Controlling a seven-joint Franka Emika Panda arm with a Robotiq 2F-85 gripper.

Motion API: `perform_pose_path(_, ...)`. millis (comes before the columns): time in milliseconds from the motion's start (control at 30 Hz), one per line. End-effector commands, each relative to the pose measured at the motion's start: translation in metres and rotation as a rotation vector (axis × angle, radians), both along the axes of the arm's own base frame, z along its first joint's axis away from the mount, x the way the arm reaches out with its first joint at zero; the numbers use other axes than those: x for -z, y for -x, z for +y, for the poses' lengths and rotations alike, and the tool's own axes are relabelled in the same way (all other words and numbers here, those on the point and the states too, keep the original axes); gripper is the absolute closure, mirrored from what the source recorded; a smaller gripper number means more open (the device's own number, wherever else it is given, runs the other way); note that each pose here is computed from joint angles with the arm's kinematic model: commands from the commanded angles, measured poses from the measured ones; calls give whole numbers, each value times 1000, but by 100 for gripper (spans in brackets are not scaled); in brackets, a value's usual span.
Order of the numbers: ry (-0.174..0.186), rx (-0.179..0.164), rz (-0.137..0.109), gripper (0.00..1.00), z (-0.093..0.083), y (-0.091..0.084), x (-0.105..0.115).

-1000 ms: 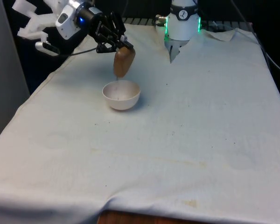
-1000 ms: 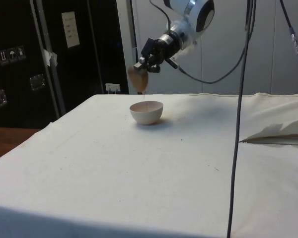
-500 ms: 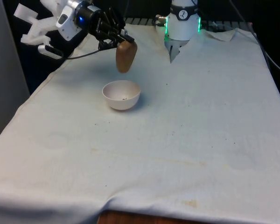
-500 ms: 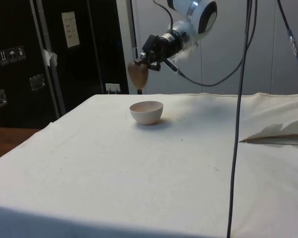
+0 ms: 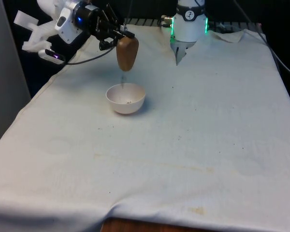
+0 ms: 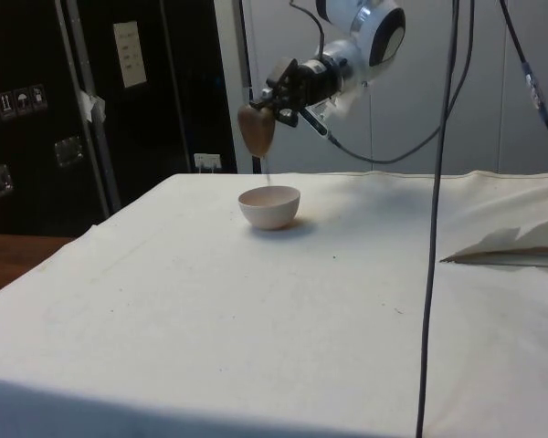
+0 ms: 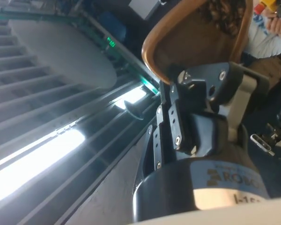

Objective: Pour the coffee beans from the cup into the bowl.

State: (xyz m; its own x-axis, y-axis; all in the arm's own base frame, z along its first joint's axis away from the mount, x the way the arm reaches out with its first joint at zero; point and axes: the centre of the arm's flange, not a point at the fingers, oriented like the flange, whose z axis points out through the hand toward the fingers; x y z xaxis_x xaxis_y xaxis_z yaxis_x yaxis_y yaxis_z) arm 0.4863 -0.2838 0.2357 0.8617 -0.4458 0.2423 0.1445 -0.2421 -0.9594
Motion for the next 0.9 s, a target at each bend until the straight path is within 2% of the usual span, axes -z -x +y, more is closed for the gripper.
perform_pose_path(0,-16,1,4,100,-3,0,0)
perform_pose_path(33,-5,2,0,100,-2,1,0)
perform_pose_path(67,-22,2,3,100,-4,1,0)
perform_pose_path(233,-52,5,-4,100,-11,3,-1)
perform_pose_path(267,-40,5,-7,100,-9,3,0)
perform_pose_path(300,-57,5,-4,100,-12,3,-1)
perform_pose_path(500,-90,6,-12,100,-17,5,-1)
perform_pose_path(533,-78,6,-16,100,-16,6,-1)
perform_pose_path(567,-96,6,-13,100,-17,5,-1)
perform_pose_path(733,-136,9,-27,100,-16,5,2)
perform_pose_path(767,-141,8,-30,100,-15,5,2)
perform_pose_path(800,-125,7,-31,100,-15,6,2)
perform_pose_path(833,-146,8,-31,100,-14,5,3)
perform_pose_path(867,-150,7,-32,100,-13,5,5)
